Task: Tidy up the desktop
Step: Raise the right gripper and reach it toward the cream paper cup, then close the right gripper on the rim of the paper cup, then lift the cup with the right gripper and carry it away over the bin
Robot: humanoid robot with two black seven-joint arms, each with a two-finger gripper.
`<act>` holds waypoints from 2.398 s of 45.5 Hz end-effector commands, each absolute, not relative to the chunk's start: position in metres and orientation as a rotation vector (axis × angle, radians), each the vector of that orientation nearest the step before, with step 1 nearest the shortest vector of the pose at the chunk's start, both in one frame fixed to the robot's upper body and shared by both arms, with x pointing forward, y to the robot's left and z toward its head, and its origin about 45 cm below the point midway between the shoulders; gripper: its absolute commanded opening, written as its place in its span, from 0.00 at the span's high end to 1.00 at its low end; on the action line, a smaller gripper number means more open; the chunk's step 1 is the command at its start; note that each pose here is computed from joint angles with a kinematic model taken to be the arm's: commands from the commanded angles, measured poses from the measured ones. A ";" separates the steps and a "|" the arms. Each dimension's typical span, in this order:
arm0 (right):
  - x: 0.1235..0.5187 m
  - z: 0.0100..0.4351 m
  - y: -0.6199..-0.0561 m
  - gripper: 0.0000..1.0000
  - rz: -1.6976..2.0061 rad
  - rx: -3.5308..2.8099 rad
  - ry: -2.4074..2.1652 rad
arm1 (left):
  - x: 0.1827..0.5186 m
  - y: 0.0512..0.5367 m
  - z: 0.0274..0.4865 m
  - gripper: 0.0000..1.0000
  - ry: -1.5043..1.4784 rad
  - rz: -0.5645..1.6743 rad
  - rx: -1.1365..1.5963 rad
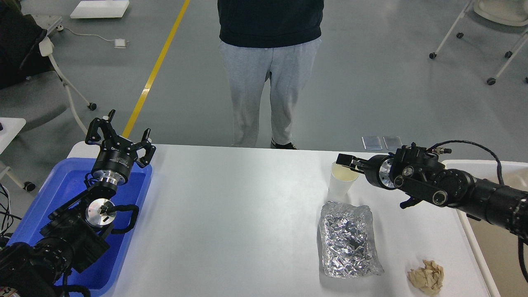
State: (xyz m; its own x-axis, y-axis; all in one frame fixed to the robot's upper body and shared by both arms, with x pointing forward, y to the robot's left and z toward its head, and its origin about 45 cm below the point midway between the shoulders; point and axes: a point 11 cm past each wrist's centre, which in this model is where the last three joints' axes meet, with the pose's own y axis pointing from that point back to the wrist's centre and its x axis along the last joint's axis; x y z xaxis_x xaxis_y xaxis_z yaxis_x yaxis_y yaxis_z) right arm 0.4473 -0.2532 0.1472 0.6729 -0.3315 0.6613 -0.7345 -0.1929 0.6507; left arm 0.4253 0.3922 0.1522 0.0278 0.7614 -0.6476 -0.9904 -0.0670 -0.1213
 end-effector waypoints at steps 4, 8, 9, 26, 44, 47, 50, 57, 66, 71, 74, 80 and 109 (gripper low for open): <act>0.448 0.141 -0.247 0.01 0.536 1.750 -0.796 | 0.425 0.392 0.152 0.00 0.444 1.515 -0.665; 0.446 0.136 -0.250 0.01 0.541 1.739 -0.783 | 0.425 0.392 0.152 0.00 0.444 1.515 -0.665; 0.445 0.134 -0.250 0.02 0.539 1.737 -0.782 | 0.425 0.392 0.152 0.00 0.444 1.517 -0.664; 0.440 0.121 -0.264 0.72 0.509 1.708 -0.783 | 0.425 0.392 0.152 0.00 0.443 1.518 -0.663; 0.440 0.122 -0.266 1.00 0.539 1.690 -0.760 | 0.425 0.392 0.152 0.00 0.443 1.518 -0.663; 0.441 0.124 -0.264 1.00 0.540 1.694 -0.758 | 0.425 0.392 0.152 0.00 0.444 1.517 -0.664; 0.441 0.125 -0.263 1.00 0.545 1.694 -0.752 | 0.425 0.392 0.152 0.00 0.444 1.517 -0.664; 0.444 0.131 -0.264 1.00 0.563 1.687 -0.748 | 0.425 0.393 0.153 0.00 0.442 1.518 -0.664; 0.456 0.161 -0.271 1.00 0.617 1.673 -0.738 | 0.425 0.392 0.152 0.00 0.443 1.518 -0.663; 0.459 0.186 -0.277 1.00 0.677 1.644 -0.688 | 0.425 0.392 0.152 0.00 0.445 1.515 -0.664; 0.461 0.204 -0.280 1.00 0.699 1.638 -0.661 | 0.425 0.392 0.152 0.00 0.444 1.515 -0.663; 0.464 0.240 -0.288 1.00 0.748 1.626 -0.657 | 0.425 0.392 0.152 0.00 0.445 1.516 -0.661; 0.439 0.404 -0.301 1.00 0.937 1.604 -0.638 | 0.425 0.393 0.152 0.00 0.444 1.518 -0.660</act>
